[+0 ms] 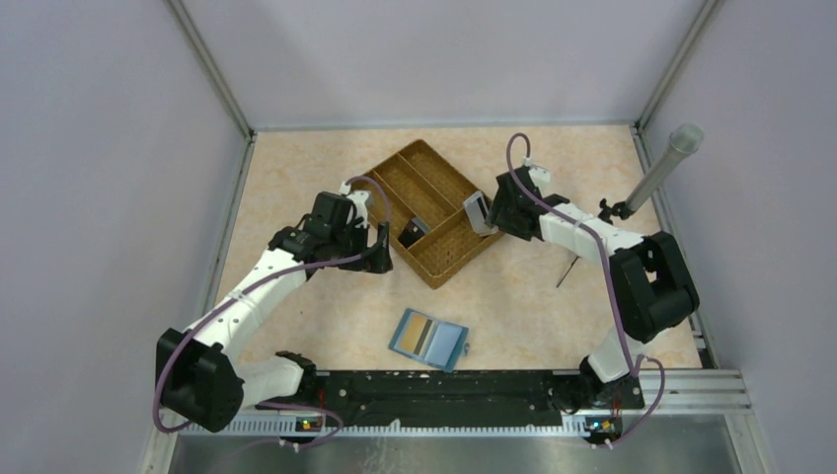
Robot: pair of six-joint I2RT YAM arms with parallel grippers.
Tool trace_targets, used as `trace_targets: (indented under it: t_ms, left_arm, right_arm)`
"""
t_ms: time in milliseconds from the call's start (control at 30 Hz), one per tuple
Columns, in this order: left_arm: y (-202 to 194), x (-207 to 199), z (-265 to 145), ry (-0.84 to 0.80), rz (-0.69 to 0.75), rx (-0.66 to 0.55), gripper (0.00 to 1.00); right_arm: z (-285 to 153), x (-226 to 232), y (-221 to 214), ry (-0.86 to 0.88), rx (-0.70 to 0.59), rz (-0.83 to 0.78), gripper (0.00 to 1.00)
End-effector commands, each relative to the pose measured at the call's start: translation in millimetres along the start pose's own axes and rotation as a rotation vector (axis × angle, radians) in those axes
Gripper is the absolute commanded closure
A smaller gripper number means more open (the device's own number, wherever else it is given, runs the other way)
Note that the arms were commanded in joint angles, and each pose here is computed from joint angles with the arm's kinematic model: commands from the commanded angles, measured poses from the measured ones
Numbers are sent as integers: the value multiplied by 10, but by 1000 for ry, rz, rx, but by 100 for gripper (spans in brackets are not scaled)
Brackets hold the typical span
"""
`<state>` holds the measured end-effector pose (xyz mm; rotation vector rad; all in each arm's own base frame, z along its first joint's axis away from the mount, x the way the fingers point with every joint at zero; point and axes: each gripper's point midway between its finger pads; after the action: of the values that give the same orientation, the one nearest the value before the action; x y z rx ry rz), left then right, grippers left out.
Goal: Put the credit cards into the card holder
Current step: Pick up the credit card from the storage box.
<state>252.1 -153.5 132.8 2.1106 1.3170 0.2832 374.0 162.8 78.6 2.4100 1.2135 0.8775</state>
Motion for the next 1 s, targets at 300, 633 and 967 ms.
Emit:
trace_targets:
  t_ms: [300, 633, 967]
  left_arm:
    - [109, -51, -92, -29, 32, -46, 1]
    - [103, -69, -88, -41, 35, -44, 1]
    - [94, -66, -75, -41, 36, -39, 1]
  right_arm:
    - [-184, -5, 182, 19, -58, 45, 56]
    - [-263, -18, 178, 36, -55, 51, 62]
    - [-317, 14, 214, 54, -65, 59, 75]
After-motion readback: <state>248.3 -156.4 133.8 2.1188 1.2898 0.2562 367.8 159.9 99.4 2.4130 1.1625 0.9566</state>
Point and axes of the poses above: each gripper's point midway between its finger pads, its own z axis out along the fingers, its own x axis along the line the jaws close on, y = z × x, and after that the axes turned 15 degrees about z, right-handed
